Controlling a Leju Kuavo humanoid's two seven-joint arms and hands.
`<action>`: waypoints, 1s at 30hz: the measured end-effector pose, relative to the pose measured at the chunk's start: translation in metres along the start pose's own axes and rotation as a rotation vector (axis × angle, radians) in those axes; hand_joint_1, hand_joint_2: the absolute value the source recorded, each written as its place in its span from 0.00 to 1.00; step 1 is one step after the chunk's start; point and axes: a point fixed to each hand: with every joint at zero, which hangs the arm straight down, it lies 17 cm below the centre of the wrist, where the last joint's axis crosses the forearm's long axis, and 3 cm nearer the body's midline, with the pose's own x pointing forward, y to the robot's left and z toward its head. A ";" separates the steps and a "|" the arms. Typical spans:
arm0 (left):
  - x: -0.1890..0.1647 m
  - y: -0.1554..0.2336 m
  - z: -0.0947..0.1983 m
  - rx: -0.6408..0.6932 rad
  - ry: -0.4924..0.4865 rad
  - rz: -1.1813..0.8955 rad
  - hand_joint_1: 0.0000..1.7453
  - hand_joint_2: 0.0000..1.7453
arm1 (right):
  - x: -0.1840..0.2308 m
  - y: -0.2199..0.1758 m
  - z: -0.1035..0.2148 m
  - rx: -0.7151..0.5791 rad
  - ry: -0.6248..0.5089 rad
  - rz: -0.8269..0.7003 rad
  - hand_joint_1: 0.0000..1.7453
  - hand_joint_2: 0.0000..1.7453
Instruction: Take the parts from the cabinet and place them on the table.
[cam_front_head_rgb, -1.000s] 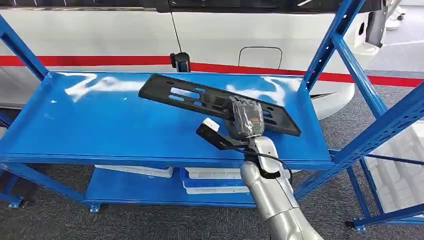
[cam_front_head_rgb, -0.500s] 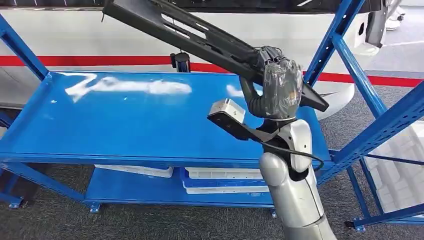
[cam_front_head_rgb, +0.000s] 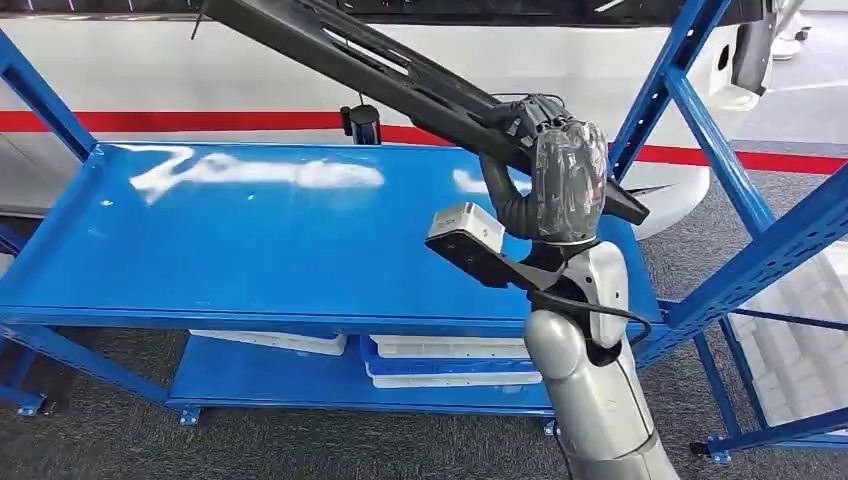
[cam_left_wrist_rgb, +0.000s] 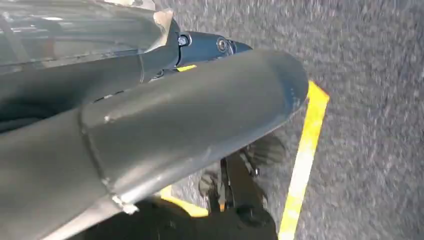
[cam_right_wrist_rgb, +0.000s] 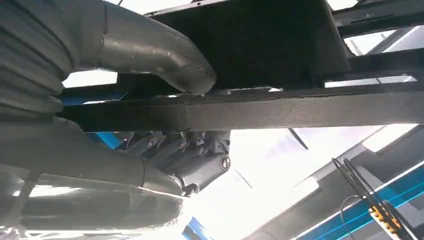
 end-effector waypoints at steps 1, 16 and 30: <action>0.001 -0.002 0.000 -0.006 -0.008 0.008 0.00 0.00 | 0.001 -0.002 0.002 -0.009 -0.002 -0.025 1.00 1.00; -0.011 0.001 0.000 0.026 0.061 -0.007 0.00 0.00 | -0.021 -0.043 0.033 -0.148 0.040 -0.324 1.00 1.00; -0.011 0.005 -0.001 0.035 0.065 -0.010 0.00 0.00 | -0.024 -0.043 0.037 -0.135 0.041 -0.442 1.00 1.00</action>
